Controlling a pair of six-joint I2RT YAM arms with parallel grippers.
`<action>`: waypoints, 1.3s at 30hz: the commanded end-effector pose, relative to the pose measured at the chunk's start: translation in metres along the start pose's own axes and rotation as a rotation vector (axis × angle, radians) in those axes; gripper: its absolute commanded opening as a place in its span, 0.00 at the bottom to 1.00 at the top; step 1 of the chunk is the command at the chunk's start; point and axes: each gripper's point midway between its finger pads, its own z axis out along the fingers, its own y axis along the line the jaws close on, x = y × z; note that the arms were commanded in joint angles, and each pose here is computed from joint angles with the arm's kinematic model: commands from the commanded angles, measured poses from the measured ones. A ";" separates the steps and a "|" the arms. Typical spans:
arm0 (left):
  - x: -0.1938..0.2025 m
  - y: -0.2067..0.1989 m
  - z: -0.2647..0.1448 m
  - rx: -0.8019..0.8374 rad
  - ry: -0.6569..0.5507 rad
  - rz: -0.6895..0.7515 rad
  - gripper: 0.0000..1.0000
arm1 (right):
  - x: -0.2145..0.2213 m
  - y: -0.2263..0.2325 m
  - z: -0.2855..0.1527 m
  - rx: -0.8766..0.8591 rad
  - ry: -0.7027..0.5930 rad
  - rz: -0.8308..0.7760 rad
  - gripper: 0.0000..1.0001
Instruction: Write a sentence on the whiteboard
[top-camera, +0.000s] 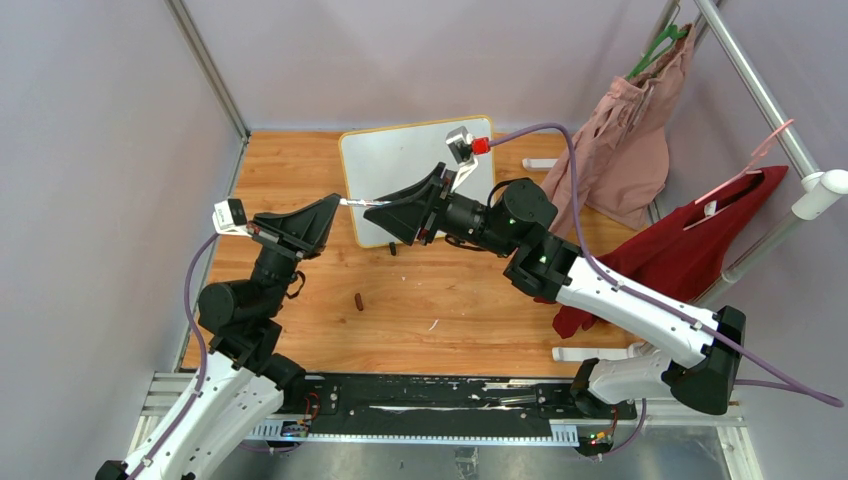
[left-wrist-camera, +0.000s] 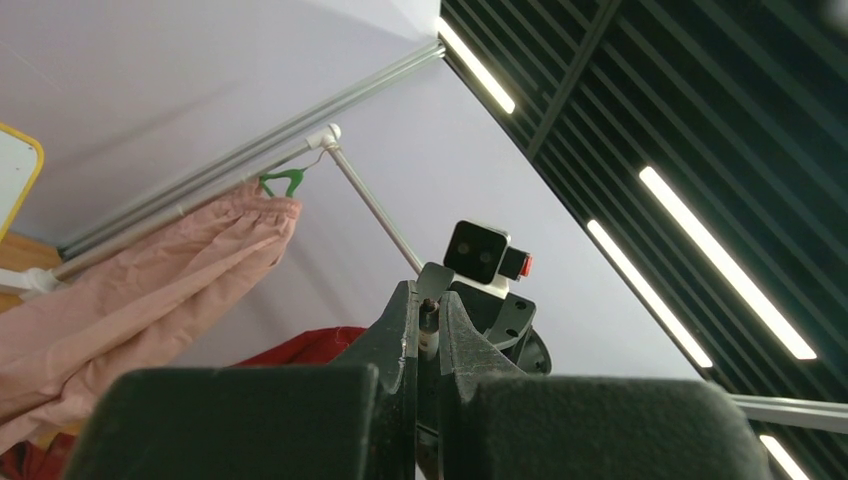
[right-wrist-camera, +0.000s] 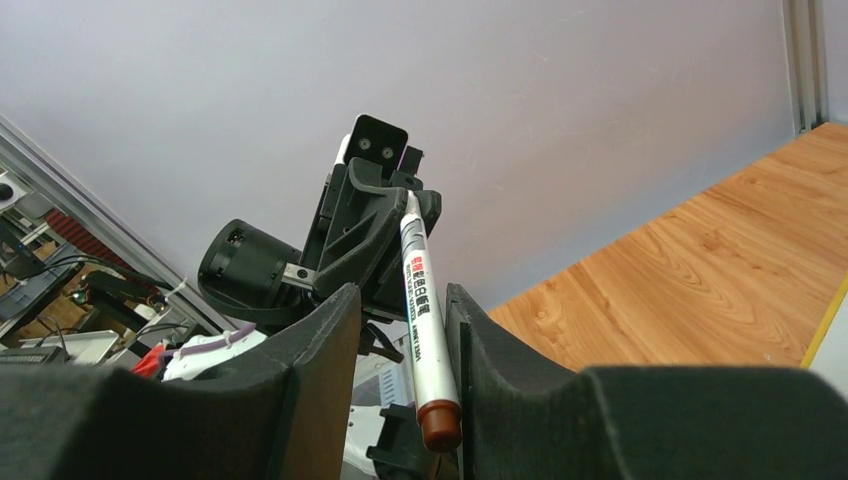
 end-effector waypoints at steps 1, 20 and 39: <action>0.001 -0.004 0.000 0.019 0.005 -0.009 0.00 | -0.018 0.002 0.000 -0.003 -0.068 -0.025 0.41; 0.004 0.000 0.002 0.006 0.015 -0.023 0.00 | -0.016 -0.003 0.004 0.009 -0.066 -0.030 0.32; 0.005 0.005 0.001 -0.004 0.017 -0.022 0.00 | -0.019 -0.004 0.003 0.016 -0.091 -0.026 0.37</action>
